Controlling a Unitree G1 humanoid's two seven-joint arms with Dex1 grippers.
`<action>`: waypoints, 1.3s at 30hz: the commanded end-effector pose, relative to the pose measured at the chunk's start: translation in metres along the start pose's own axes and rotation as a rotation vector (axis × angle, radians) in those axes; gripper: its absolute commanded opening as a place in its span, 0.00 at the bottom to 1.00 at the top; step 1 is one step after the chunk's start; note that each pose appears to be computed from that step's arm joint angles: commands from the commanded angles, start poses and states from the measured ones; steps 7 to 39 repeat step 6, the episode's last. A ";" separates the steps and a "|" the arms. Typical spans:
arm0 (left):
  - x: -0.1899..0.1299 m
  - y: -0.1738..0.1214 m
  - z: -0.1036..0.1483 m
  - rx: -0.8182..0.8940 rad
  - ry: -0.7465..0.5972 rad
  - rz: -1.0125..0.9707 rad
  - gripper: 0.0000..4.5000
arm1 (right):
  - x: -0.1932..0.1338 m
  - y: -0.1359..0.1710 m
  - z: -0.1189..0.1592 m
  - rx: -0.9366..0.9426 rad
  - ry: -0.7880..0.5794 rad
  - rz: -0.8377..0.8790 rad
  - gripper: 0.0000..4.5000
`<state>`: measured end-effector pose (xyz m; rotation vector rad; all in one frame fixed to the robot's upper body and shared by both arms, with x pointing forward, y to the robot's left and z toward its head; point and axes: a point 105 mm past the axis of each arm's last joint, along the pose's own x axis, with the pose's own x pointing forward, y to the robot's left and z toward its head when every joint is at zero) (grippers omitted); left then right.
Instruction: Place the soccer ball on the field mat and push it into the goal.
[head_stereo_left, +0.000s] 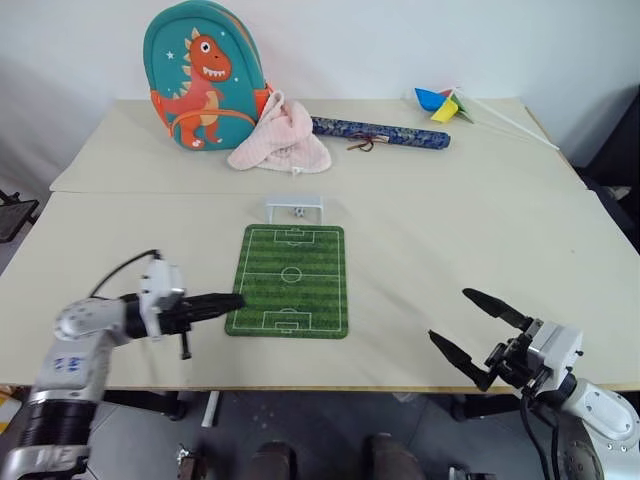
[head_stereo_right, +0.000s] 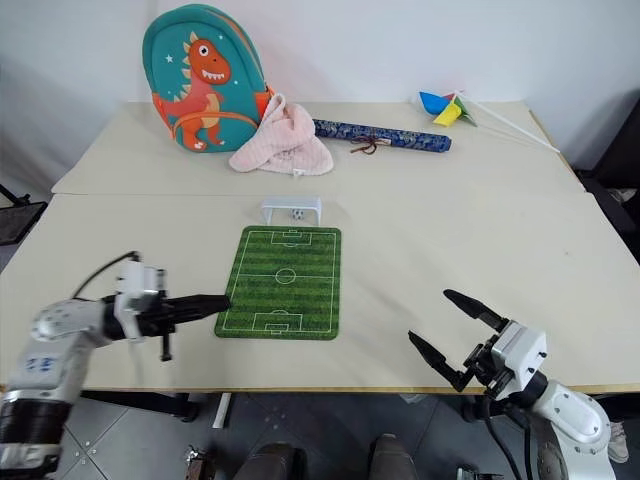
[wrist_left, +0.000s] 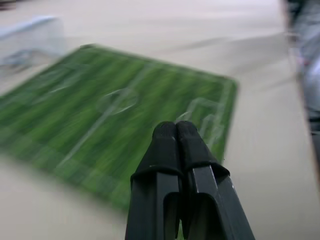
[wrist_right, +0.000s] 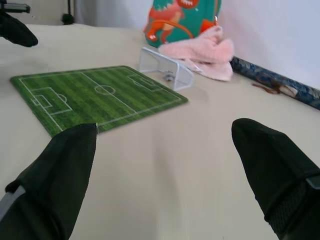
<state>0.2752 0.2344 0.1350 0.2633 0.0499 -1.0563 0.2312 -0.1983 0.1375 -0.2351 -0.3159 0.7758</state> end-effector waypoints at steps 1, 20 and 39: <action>-0.039 0.008 -0.011 0.010 0.046 0.172 0.02 | 0.001 -0.006 0.007 -0.019 -0.037 0.030 1.00; -0.064 0.022 -0.021 0.026 0.086 0.375 0.02 | 0.007 -0.010 0.004 -0.020 -0.045 0.051 1.00; -0.064 0.022 -0.021 0.026 0.086 0.375 0.02 | 0.007 -0.010 0.004 -0.020 -0.045 0.051 1.00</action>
